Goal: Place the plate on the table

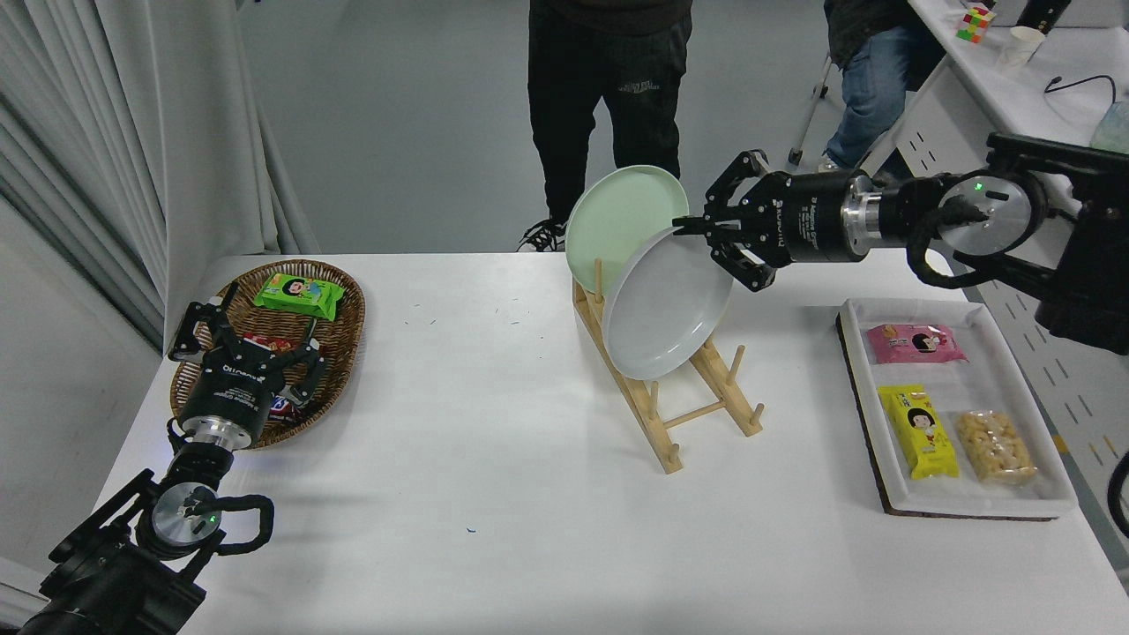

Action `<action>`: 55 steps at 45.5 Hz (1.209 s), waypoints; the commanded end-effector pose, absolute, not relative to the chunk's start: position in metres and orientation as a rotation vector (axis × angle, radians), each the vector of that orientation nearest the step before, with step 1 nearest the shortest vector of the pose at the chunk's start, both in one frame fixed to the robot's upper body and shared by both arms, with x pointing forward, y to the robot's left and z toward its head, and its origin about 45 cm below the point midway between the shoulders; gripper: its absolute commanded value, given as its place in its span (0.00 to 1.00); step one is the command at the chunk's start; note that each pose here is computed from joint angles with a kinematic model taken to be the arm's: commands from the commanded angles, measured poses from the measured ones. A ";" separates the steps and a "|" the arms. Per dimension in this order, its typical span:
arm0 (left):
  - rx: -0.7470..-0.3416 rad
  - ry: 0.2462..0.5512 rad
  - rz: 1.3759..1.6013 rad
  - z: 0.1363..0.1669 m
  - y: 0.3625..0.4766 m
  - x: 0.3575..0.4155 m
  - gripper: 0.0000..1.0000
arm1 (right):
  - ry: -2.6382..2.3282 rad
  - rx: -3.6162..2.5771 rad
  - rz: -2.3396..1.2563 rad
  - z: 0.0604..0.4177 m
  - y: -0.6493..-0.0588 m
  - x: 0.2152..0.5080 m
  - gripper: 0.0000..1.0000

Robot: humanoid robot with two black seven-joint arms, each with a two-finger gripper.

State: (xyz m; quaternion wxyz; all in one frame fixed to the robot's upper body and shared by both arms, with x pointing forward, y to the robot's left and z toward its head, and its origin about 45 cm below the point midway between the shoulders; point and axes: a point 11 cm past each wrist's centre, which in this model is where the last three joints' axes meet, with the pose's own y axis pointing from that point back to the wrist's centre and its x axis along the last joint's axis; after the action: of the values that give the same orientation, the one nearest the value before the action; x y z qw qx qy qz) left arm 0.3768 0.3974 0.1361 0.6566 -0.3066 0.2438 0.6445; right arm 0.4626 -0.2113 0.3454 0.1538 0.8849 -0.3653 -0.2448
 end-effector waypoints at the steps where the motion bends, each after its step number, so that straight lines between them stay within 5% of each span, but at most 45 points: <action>1: -0.696 0.552 1.461 0.1364 0.397 0.3771 0.98 | -1.017 2.651 -0.690 0.374 -0.209 0.464 0.00; 36: -0.694 0.554 1.461 0.1356 0.397 0.3765 0.98 | -1.020 2.916 -0.612 0.482 -0.183 0.472 0.00; 55: -0.696 0.552 1.459 0.1364 0.397 0.3770 0.98 | -1.135 2.796 -0.725 0.481 -0.168 0.474 0.00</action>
State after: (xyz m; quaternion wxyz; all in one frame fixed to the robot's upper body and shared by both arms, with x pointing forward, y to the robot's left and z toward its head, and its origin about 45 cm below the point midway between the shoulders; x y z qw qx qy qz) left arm 0.3768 0.3973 0.1362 0.6567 -0.3067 0.2437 0.6444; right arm 0.4733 -0.1796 0.4788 -0.0008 0.9178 -0.3380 -0.2081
